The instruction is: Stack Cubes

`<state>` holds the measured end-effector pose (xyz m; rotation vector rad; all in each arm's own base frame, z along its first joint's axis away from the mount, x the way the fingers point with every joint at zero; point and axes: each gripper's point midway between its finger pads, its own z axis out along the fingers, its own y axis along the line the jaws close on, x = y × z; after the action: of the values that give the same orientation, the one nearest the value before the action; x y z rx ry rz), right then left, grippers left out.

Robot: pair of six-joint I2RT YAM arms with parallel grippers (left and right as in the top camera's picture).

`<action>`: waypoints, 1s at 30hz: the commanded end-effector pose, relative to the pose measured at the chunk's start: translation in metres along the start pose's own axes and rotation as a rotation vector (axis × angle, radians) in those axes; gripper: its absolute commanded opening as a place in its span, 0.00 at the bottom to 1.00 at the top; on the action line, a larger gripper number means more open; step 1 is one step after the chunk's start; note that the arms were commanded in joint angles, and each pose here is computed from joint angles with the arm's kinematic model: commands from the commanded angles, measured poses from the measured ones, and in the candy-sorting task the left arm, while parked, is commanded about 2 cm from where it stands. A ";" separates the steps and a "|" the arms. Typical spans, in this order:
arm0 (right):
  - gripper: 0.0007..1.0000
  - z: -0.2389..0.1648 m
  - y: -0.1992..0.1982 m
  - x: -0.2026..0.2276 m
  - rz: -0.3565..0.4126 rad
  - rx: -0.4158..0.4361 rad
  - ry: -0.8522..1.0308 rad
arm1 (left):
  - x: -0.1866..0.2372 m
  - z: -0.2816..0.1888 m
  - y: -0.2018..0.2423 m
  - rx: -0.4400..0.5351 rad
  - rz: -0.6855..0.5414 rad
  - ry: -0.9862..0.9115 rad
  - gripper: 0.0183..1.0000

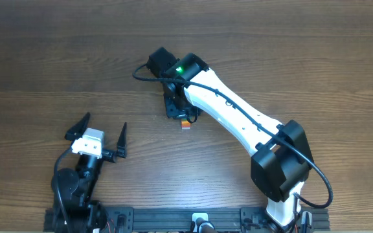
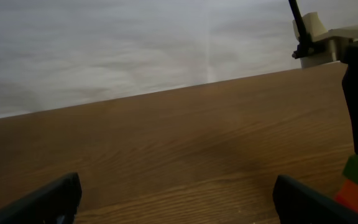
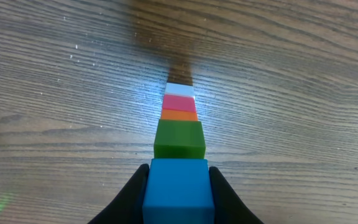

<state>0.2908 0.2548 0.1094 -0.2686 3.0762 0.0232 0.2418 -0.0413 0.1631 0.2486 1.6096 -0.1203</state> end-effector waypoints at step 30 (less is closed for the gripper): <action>0.01 -0.004 0.003 -0.001 0.011 -0.025 -0.033 | 0.002 0.000 0.001 -0.007 0.011 -0.001 1.00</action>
<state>0.2944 0.2581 0.1052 -0.2657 3.0600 0.0417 0.2418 -0.0413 0.1631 0.2483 1.6097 -0.1206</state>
